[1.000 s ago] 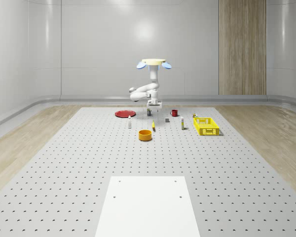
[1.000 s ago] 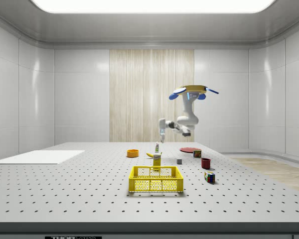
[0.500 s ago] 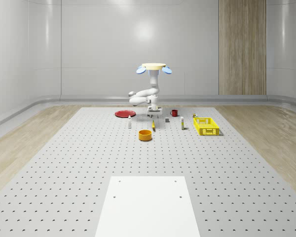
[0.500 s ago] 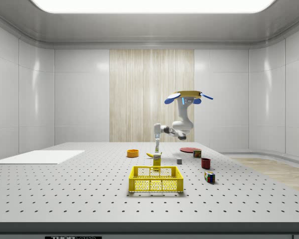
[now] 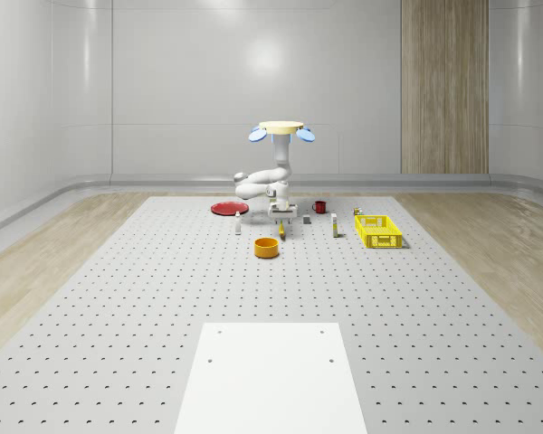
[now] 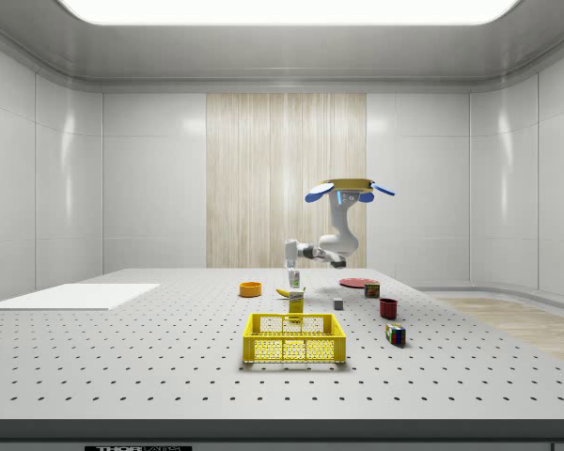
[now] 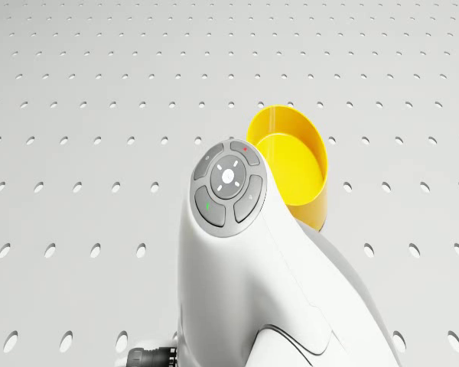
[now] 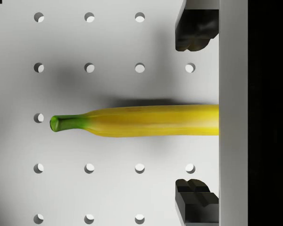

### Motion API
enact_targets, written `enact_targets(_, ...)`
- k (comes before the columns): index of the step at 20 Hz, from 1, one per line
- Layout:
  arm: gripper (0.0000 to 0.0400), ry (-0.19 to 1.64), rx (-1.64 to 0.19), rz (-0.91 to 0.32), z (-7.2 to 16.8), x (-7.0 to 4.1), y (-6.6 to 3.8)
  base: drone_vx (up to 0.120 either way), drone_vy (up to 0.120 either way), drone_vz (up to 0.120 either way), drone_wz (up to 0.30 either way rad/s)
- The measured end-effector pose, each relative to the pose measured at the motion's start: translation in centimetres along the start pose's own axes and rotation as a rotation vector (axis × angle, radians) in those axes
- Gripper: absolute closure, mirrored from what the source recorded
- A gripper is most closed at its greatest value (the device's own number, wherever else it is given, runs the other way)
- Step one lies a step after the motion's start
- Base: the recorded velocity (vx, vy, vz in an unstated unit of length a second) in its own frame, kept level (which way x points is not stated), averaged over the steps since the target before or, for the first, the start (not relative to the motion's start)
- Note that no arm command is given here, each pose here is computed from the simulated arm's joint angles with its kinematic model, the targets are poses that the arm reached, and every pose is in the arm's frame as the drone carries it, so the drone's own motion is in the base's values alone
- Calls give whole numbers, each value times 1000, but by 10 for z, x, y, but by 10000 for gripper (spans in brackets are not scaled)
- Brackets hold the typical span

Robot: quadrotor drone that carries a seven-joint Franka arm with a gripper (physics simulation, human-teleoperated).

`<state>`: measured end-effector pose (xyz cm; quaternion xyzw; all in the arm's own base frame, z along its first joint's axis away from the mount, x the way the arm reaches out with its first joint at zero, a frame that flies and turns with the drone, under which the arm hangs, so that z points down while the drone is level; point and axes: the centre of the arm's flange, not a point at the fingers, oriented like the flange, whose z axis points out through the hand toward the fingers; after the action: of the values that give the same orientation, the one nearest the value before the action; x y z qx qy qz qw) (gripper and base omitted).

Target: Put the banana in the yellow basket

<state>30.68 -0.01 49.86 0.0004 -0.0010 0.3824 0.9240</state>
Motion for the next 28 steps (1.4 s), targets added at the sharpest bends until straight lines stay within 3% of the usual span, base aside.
enact_targets(9,0,0,0,0,31,0,0,0,0,0,0)
enact_targets(25,0,0,0,1,59,4,4,0,0,0,0)
enact_targets(26,20,0,0,1,60,4,4,0,0,0,0)
enact_targets(28,110,0,0,1,62,4,4,0,0,0,0)
